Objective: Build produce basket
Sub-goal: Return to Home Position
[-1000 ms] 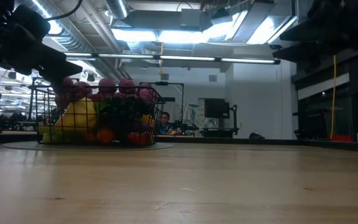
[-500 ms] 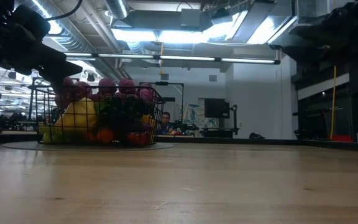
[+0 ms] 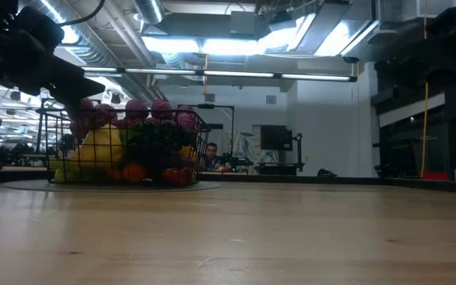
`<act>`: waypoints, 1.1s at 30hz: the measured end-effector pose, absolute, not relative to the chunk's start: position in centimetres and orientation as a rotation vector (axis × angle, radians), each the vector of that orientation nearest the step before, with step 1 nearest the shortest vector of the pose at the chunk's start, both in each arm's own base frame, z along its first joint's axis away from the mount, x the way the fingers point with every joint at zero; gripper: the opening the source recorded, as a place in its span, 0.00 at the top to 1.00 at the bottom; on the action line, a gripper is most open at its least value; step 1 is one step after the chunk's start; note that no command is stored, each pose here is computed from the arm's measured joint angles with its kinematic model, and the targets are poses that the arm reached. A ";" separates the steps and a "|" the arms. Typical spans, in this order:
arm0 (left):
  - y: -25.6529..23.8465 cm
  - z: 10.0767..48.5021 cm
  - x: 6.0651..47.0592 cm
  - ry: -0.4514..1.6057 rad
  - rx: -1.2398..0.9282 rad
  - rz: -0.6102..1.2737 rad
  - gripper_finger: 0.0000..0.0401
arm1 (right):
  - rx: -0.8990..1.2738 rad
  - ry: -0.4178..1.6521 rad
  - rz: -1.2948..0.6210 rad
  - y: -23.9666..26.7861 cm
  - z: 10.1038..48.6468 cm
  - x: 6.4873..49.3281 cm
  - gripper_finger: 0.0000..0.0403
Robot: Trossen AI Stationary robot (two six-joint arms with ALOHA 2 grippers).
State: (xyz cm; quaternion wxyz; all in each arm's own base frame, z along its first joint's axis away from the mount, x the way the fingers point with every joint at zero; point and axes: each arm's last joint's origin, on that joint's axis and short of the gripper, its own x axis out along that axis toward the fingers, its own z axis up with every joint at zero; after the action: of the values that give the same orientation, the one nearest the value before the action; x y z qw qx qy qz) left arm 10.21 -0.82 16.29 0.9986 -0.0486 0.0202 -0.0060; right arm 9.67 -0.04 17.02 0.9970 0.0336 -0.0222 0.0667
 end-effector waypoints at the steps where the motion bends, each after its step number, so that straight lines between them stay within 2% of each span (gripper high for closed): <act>1: -0.8 16.3 10.2 0.041 -0.097 -0.013 0.41 | 0.065 -0.043 0.149 0.1 17.0 9.7 0.37; 33: -0.8 16.3 10.2 0.040 -0.097 -0.012 0.41 | 0.066 -0.041 0.150 0.2 17.0 9.7 0.37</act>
State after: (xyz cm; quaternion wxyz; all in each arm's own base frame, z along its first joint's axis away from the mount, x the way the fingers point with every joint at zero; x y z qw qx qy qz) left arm 10.21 -0.82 16.29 0.9986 -0.0486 0.0202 -0.0062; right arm 9.68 0.23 16.98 0.9964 0.0331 -0.0204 0.0749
